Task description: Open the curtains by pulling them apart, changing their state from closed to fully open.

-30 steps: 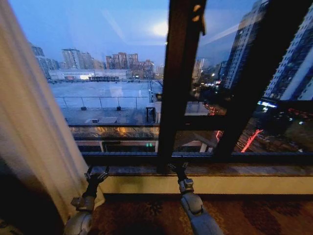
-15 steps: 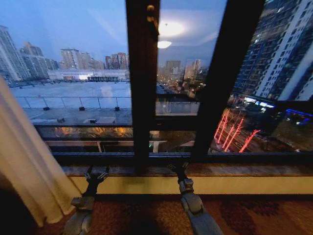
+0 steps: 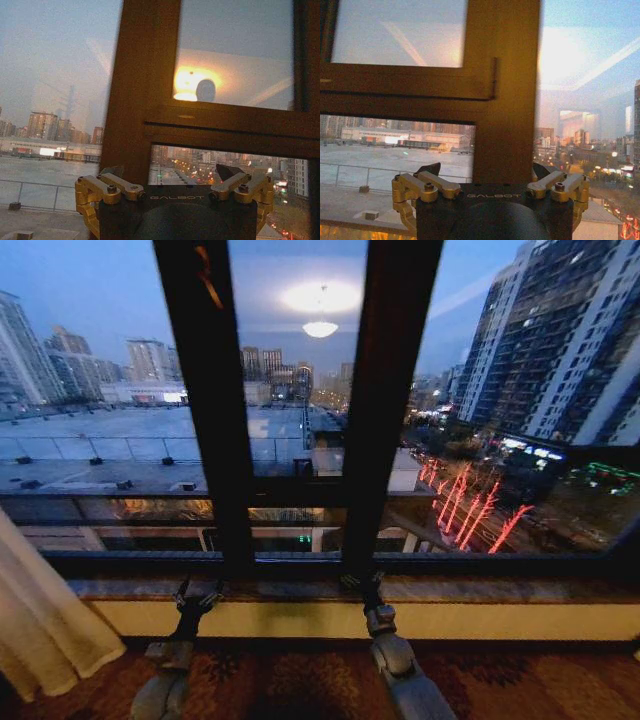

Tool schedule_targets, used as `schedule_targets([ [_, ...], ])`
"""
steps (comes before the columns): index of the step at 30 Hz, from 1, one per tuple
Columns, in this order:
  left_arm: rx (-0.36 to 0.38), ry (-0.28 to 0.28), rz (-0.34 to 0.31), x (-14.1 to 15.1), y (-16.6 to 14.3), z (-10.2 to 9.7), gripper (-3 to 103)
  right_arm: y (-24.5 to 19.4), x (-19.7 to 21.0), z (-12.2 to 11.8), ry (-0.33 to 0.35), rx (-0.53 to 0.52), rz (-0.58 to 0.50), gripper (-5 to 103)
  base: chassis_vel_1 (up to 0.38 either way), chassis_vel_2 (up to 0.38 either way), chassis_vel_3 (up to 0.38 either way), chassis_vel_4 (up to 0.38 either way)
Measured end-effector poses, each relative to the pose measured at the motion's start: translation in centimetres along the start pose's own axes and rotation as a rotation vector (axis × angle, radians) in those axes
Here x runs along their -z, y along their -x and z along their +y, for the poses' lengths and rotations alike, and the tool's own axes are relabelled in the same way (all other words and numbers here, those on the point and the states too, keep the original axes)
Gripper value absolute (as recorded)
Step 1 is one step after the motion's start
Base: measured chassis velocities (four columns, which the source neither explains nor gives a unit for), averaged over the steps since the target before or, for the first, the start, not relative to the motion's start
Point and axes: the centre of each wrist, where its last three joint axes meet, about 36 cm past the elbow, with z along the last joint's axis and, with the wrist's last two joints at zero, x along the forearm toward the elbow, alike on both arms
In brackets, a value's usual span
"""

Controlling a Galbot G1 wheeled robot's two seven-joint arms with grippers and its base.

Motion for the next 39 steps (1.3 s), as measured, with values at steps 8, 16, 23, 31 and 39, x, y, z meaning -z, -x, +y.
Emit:
schedule_targets([
  [8, -0.001, 0.0, 0.0, 0.0, 0.0, -0.01, 100, 0.0, 0.0, -0.05, -0.001, -0.001, 0.0, 100, -0.228, -0.256, 0.244, 0.254],
  [16, 0.0, 0.0, 0.0, 0.01, 0.0, 0.02, 100, 0.0, 0.0, 0.02, 0.0, 0.0, 0.0, 100, -0.003, -0.019, 0.003, 0.009],
  [23, 0.001, 0.001, 0.0, 0.01, 0.0, 0.03, 100, 0.0, 0.0, 0.02, 0.0, 0.0, 0.0, 100, 0.049, -0.002, -0.036, -0.001],
  [31, 0.0, 0.0, 0.0, 0.0, 0.01, 0.01, 100, 0.0, 0.0, 0.0, 0.0, 0.0, 0.0, 100, 0.083, -0.157, -0.1, 0.164],
  [39, 0.0, 0.0, 0.0, 0.0, 0.0, 0.0, 100, 0.0, 0.0, 0.0, 0.0, 0.0, 0.0, 100, 0.236, -0.277, -0.249, 0.276],
])
